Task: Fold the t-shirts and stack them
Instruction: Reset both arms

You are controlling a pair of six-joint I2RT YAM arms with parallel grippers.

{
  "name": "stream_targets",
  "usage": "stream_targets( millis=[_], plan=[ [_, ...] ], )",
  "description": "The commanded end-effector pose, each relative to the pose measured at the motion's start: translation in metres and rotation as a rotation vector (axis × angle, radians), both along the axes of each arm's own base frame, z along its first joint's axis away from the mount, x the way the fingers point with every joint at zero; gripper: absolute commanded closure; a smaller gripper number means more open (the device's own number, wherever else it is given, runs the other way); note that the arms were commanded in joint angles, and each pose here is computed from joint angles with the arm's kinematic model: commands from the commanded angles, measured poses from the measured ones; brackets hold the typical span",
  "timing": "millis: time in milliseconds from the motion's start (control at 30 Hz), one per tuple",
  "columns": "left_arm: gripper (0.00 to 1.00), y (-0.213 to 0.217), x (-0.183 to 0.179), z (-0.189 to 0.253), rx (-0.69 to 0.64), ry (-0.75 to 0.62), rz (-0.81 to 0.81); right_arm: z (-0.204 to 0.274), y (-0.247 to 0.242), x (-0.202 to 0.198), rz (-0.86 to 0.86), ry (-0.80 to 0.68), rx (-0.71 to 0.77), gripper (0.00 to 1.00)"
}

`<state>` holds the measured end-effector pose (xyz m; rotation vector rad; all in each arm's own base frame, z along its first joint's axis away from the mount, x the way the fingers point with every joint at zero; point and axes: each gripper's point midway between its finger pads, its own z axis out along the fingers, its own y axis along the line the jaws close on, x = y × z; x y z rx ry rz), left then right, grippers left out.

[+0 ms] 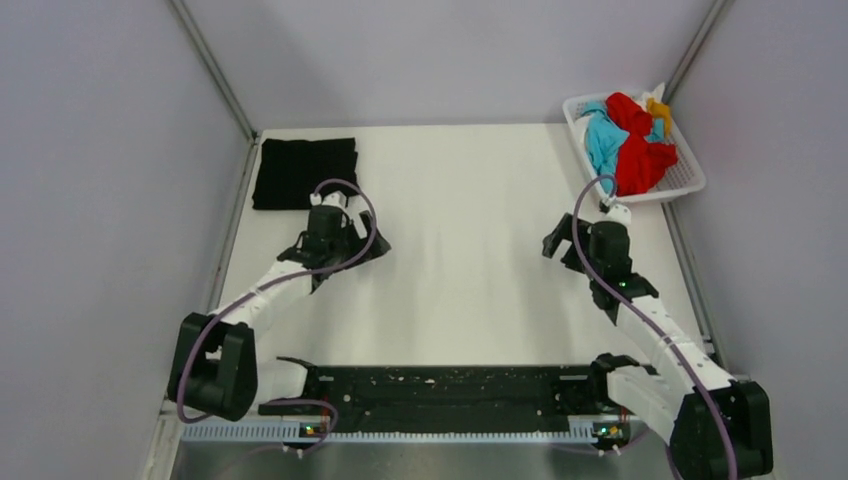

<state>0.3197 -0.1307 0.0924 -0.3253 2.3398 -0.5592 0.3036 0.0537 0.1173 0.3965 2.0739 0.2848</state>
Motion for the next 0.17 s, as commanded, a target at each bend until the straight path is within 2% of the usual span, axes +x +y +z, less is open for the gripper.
stream_targets(
  millis=[0, 133],
  plan=[
    [0.01, 0.002, 0.016, 0.035, -0.047, -0.136, 0.073, 0.008, -0.014, 0.006, -0.044, -0.061, -0.051, 0.01],
    [0.01, -0.002, 0.020, 0.049, -0.046, -0.168, 0.049, 0.010, -0.015, 0.006, -0.039, -0.065, -0.065, 0.01]
  ],
)
